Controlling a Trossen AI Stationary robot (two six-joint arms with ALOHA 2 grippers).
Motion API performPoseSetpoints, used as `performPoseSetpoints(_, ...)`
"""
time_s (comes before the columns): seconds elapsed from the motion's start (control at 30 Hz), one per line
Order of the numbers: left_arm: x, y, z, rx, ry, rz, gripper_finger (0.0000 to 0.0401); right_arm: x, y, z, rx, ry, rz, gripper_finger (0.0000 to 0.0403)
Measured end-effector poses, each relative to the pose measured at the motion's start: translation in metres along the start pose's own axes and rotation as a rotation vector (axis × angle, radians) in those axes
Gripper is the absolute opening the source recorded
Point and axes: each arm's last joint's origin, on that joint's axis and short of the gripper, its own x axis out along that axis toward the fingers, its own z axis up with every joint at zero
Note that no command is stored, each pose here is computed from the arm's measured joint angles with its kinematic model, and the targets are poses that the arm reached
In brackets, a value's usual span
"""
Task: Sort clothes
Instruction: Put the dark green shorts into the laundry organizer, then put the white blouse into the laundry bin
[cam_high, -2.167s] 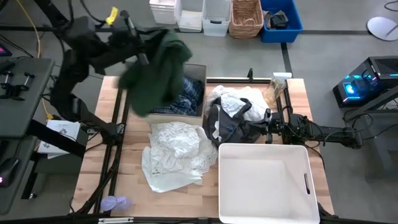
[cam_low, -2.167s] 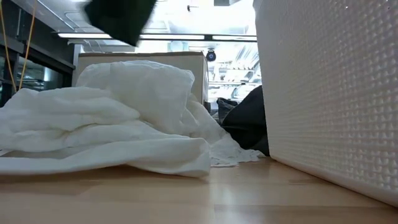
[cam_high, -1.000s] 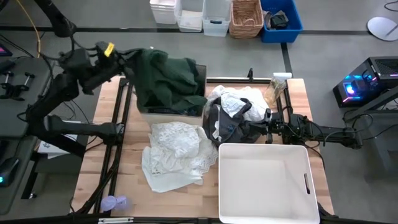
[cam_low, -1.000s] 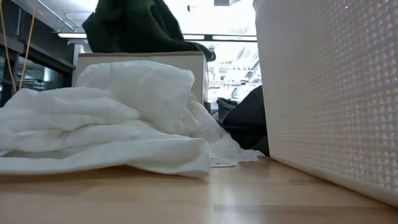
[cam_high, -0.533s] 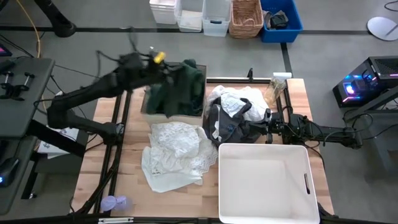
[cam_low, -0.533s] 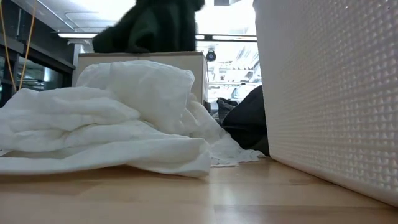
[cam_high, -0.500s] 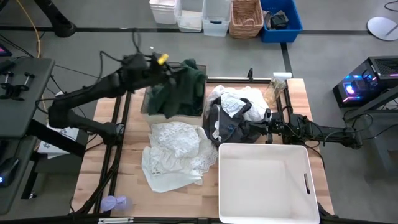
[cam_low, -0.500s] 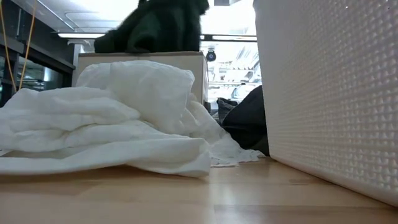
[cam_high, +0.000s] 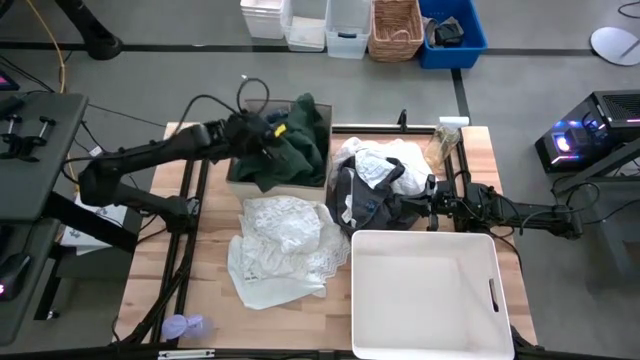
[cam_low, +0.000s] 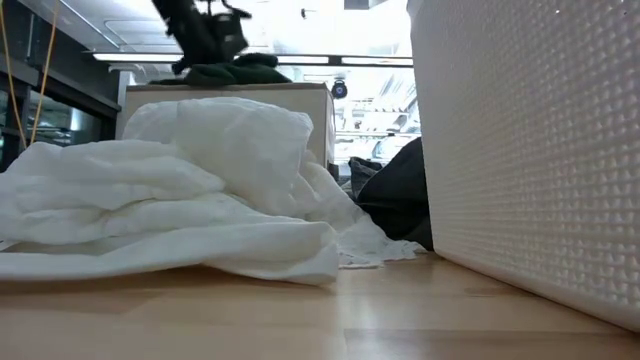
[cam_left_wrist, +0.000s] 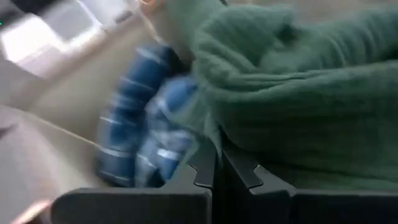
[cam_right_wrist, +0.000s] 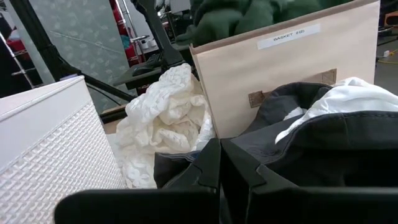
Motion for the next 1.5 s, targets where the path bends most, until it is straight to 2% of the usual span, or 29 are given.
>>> performPoseSetpoints(0.13, 0.031, -0.013, -0.024, -0.055, 0.051, -0.104, 0.0000, 0.000, 0.000, 0.000, 0.000, 0.000, 0.000, 0.0001)
performPoseSetpoints(0.23, 0.053, -0.020, -0.042, -0.133, 0.115, -0.134, 0.0000, 0.000, 0.000, 0.000, 0.000, 0.000, 0.000, 0.0001)
performPoseSetpoints(0.37, 0.077, -0.030, -0.058, -0.162, 0.246, -0.174, 0.0000, 0.000, 0.000, 0.000, 0.000, 0.000, 0.000, 0.0001)
performPoseSetpoints(0.47, 0.089, -0.035, -0.067, -0.176, 0.335, -0.191, 0.0001, 0.000, 0.000, 0.000, 0.000, 0.000, 0.000, 0.0001)
performPoseSetpoints(0.6, 0.091, -0.036, -0.068, -0.196, 0.379, -0.187, 0.0015, 0.000, 0.000, 0.000, 0.000, 0.000, 0.000, 0.0001)
performPoseSetpoints(0.77, 0.078, -0.031, -0.051, -0.171, 0.354, -0.203, 0.0067, 0.000, 0.000, 0.000, 0.000, 0.000, 0.000, 0.0001)
performPoseSetpoints(0.97, 0.051, -0.021, -0.019, -0.170, 0.287, -0.231, 0.0157, 0.000, 0.000, 0.000, 0.000, 0.000, 0.000, 0.0001)
performPoseSetpoints(1.2, 0.011, -0.006, 0.023, -0.141, 0.242, -0.362, 0.0252, 0.000, 0.000, 0.000, 0.000, 0.000, 0.000, 0.0001)
performPoseSetpoints(1.37, -0.028, 0.006, 0.052, -0.091, 0.204, -0.408, 0.0284, 0.000, 0.000, 0.000, 0.000, 0.000, 0.000, 0.0001)
performPoseSetpoints(1.5, -0.055, 0.014, 0.062, -0.054, 0.209, -0.378, 0.0286, 0.000, 0.000, 0.000, 0.000, 0.000, 0.000, 0.0001)
